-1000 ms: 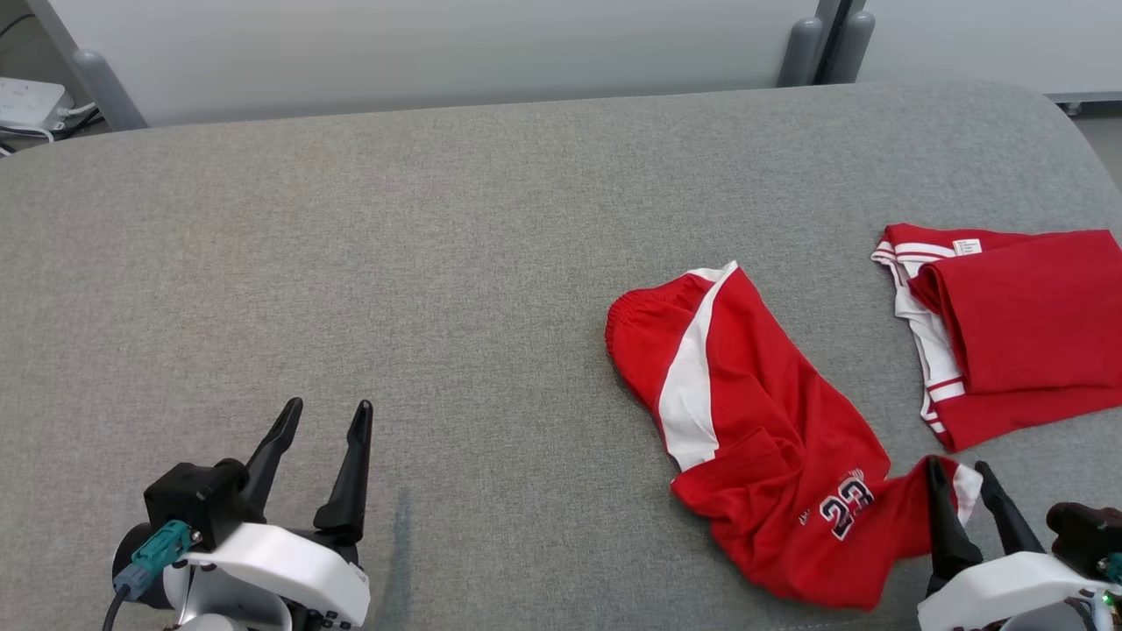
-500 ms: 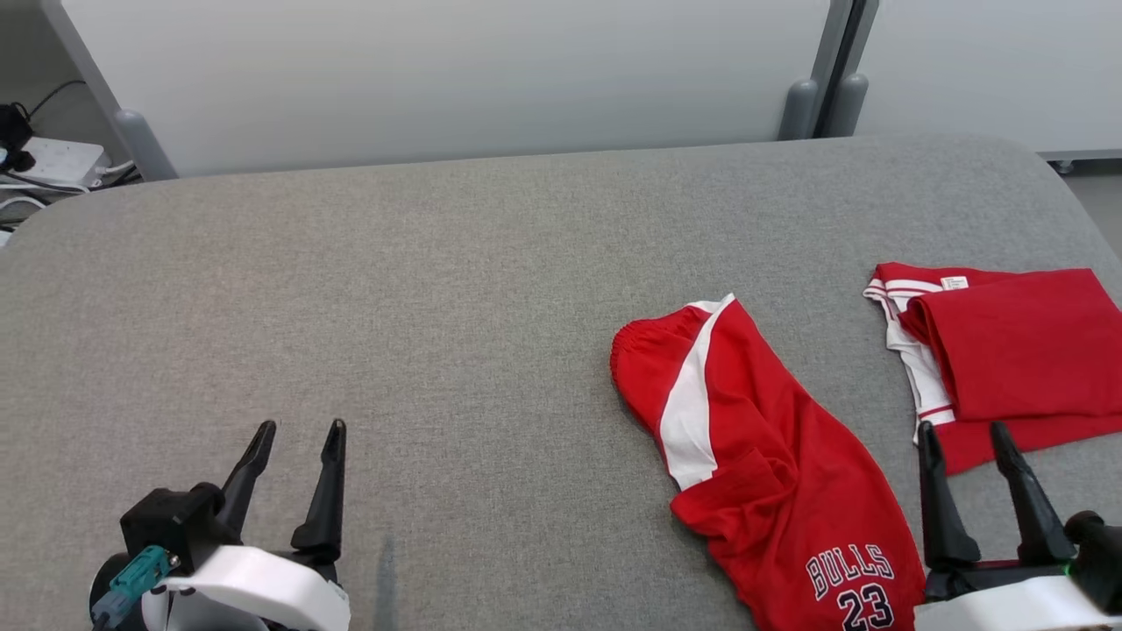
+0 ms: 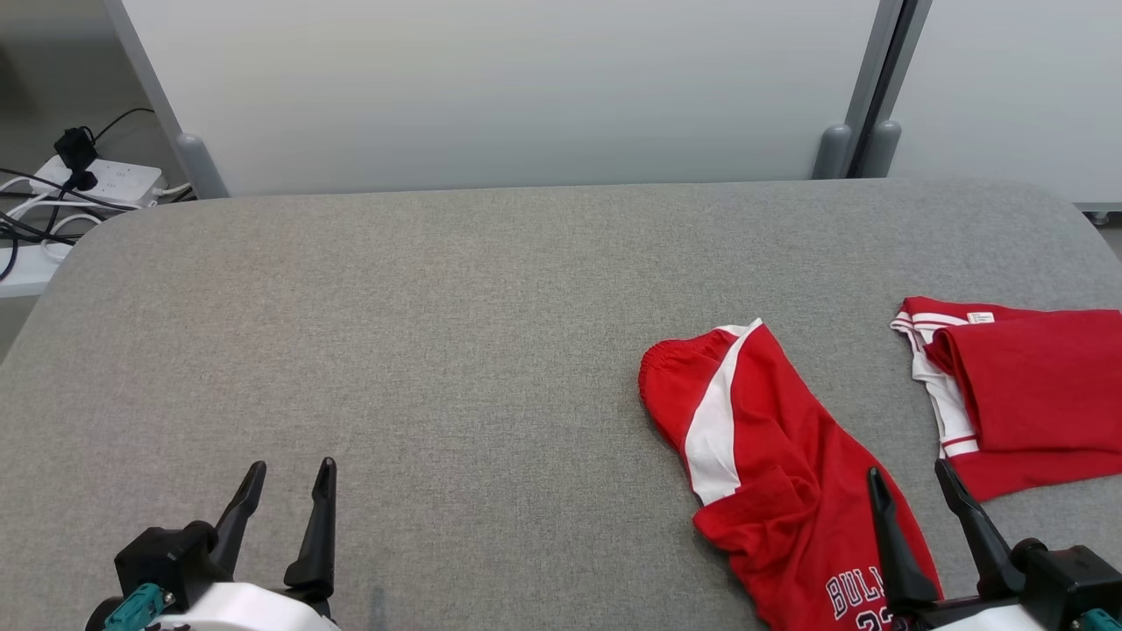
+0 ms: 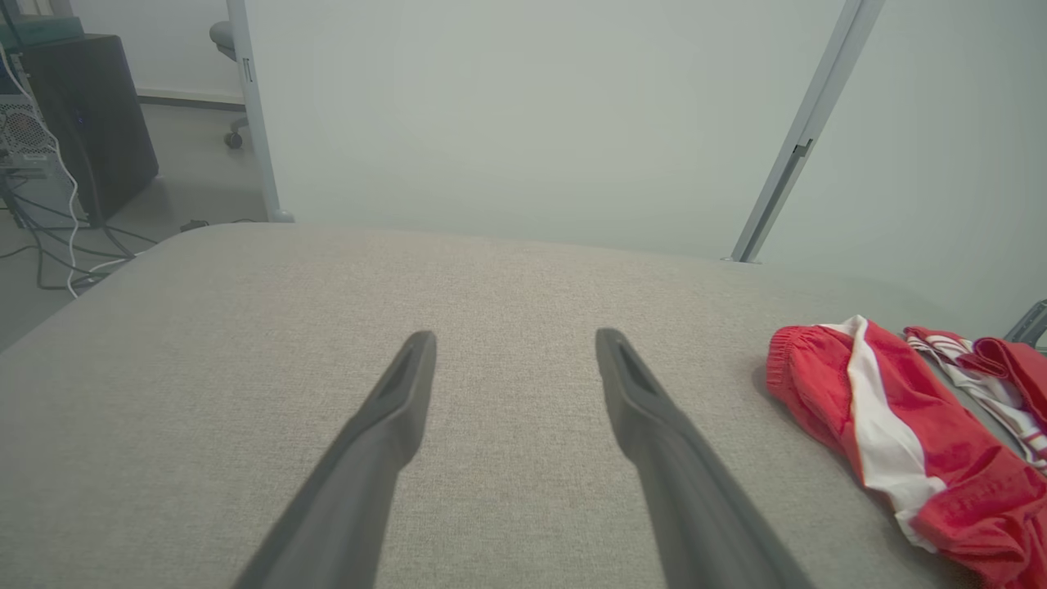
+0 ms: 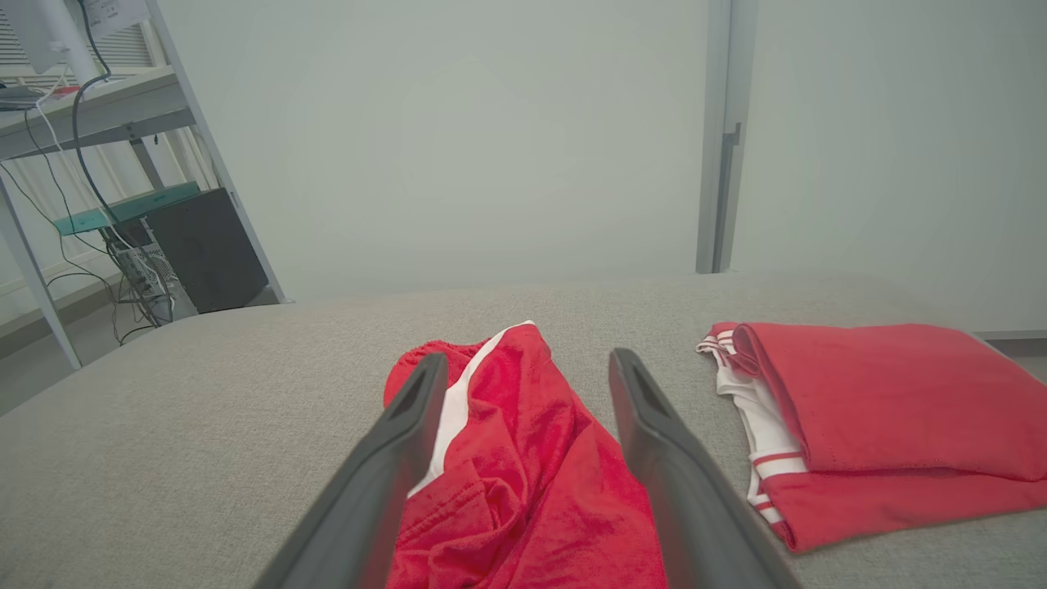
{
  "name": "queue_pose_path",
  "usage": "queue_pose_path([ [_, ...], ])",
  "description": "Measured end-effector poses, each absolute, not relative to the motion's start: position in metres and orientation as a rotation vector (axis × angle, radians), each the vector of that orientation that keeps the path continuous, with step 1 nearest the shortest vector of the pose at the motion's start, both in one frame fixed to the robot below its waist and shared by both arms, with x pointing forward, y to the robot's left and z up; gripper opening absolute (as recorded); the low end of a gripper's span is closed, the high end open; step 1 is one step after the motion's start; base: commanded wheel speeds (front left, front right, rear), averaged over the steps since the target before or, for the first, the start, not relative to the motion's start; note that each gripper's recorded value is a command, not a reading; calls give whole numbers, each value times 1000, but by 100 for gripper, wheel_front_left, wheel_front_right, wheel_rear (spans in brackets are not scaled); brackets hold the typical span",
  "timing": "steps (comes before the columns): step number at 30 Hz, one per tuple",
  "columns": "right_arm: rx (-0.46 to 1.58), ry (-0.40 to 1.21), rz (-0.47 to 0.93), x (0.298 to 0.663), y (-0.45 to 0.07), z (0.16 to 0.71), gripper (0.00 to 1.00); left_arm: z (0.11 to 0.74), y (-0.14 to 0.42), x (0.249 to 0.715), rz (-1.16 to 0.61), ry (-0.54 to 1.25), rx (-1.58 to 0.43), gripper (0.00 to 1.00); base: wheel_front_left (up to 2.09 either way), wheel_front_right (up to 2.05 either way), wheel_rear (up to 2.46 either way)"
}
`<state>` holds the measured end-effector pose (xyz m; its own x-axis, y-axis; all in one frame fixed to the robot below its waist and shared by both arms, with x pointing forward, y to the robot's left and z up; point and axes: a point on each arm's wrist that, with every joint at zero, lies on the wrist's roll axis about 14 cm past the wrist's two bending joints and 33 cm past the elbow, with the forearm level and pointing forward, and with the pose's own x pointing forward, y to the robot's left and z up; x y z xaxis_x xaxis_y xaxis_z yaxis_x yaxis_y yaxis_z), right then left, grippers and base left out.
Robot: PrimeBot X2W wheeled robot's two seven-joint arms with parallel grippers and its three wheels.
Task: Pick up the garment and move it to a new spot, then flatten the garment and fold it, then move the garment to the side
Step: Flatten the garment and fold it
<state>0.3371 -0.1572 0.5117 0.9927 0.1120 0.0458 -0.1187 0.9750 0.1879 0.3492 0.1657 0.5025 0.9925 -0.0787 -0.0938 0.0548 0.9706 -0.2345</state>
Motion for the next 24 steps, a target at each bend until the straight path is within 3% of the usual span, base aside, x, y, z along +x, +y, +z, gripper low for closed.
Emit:
queue_pose_path([
  [9,193,-24,109,337,-159,509,100,501,143,353,-151,130,-232,100,0,0,0],
  [15,193,-11,87,338,-165,504,100,521,78,380,-379,109,-250,100,0,0,0],
  [18,198,-4,64,338,-171,502,100,526,18,400,-553,130,-270,100,0,0,0],
  [24,204,-2,-5,339,-190,499,100,500,-48,425,-724,259,-260,100,0,0,0],
])
